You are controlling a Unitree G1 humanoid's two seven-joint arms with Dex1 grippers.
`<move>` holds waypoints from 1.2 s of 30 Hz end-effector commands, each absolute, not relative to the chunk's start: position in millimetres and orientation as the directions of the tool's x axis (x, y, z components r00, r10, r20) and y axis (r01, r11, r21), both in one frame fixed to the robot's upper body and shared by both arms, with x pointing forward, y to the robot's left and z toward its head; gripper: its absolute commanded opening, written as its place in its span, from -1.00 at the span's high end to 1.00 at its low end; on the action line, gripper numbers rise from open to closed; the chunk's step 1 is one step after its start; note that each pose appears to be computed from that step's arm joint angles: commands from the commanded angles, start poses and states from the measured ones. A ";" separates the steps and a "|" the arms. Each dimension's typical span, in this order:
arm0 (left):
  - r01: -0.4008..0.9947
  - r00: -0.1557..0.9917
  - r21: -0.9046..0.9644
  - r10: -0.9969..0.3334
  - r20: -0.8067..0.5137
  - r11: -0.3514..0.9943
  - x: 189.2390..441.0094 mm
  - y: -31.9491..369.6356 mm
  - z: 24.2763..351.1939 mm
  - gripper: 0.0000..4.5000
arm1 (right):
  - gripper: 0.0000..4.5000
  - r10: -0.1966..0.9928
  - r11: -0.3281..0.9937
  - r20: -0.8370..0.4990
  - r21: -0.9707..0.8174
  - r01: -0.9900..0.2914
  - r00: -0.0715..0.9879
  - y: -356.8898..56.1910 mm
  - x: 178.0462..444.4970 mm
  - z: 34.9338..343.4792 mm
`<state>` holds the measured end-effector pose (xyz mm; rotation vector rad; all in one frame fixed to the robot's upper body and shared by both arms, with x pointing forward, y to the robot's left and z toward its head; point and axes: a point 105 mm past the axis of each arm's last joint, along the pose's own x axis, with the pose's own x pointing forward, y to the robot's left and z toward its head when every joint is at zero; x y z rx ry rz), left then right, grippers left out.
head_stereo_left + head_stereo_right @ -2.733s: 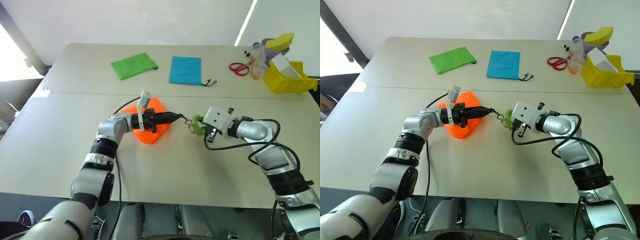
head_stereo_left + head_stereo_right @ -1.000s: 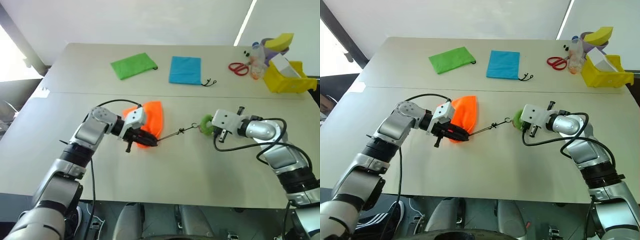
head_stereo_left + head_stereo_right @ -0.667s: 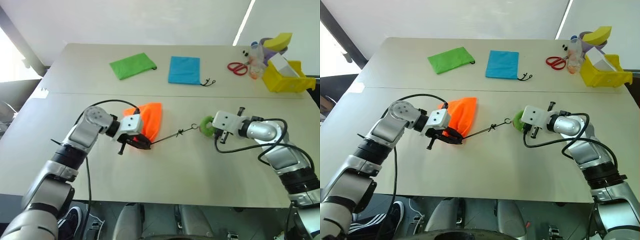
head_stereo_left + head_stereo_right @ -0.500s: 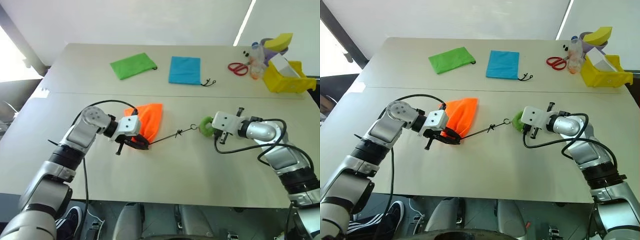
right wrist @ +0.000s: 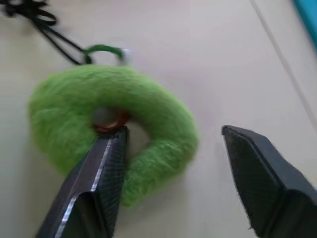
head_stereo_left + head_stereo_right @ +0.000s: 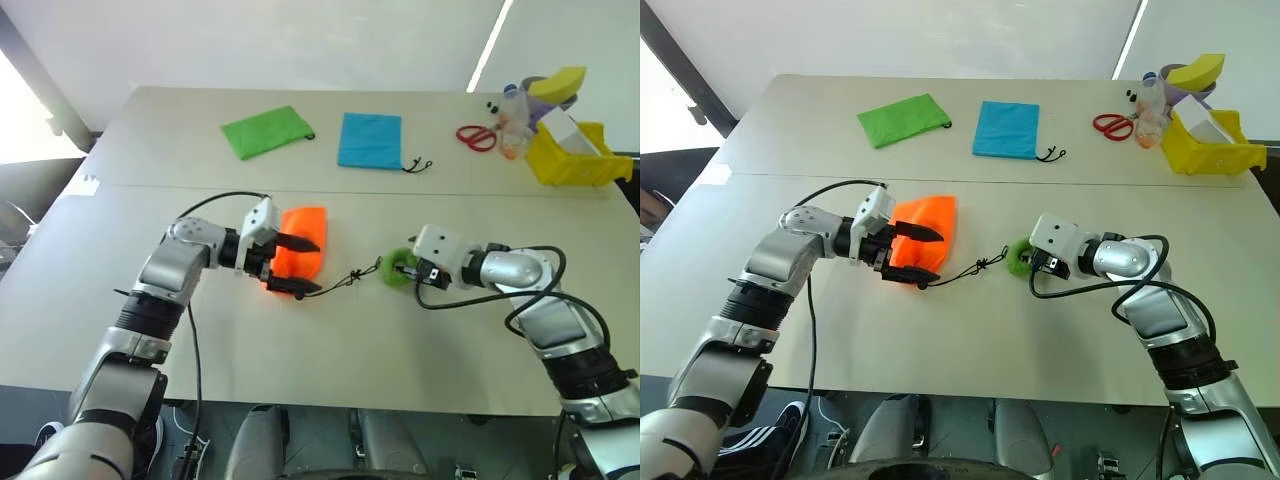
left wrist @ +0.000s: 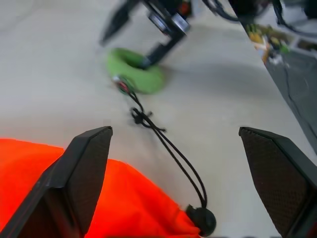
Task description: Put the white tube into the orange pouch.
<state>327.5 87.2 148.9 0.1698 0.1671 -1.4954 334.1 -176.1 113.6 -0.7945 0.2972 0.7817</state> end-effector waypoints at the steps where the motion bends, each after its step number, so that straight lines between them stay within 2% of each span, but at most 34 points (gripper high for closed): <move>1: 0.992 0.122 0.046 -0.986 -0.111 0.118 335.3 89.9 180.3 -1.00 | -0.37 0.509 0.454 -0.438 -0.595 -0.663 0.741 -183.3 339.2 142.3; 4: 0.984 0.177 0.044 -0.982 -0.071 0.174 341.7 96.7 188.5 -1.00 | -0.37 0.486 0.478 -0.397 -0.625 -0.617 0.779 -191.4 347.5 155.0; 11: 0.952 0.304 0.027 -0.952 0.024 0.305 350.6 111.3 202.7 -1.00 | -0.37 0.561 0.512 -0.369 -0.548 -0.661 0.741 -189.2 337.4 161.1; 14: 0.912 0.408 0.024 -0.912 0.035 0.409 353.7 132.0 199.1 -1.00 | -0.37 0.662 0.535 -0.307 -0.446 -0.718 0.684 -175.5 321.0 165.8; 18: 0.825 0.565 0.019 -0.825 0.002 0.565 349.8 167.2 182.4 -1.00 | -0.37 0.771 0.526 -0.228 -0.297 -0.797 0.594 -151.5 285.9 159.2; 20: 0.747 0.664 0.061 -0.747 -0.011 0.662 349.1 187.5 171.5 -1.00 | -0.37 0.791 0.526 -0.194 -0.269 -0.807 0.580 -145.2 272.8 155.4; 23: 0.633 0.774 0.077 -0.633 -0.028 0.771 347.6 215.3 153.1 -1.00 | -0.37 0.799 0.506 -0.226 -0.246 -0.827 0.557 -148.6 259.3 140.4; 29: 0.537 0.844 0.035 -0.535 -0.036 0.843 337.6 241.4 134.4 -1.00 | -0.37 0.792 0.480 -0.286 -0.254 -0.839 0.540 -158.8 255.9 122.8; 36: 0.462 0.887 0.042 -0.460 -0.035 0.886 331.0 264.3 124.4 -1.00 | -0.37 0.786 0.470 -0.305 -0.270 -0.840 0.538 -166.4 259.0 121.2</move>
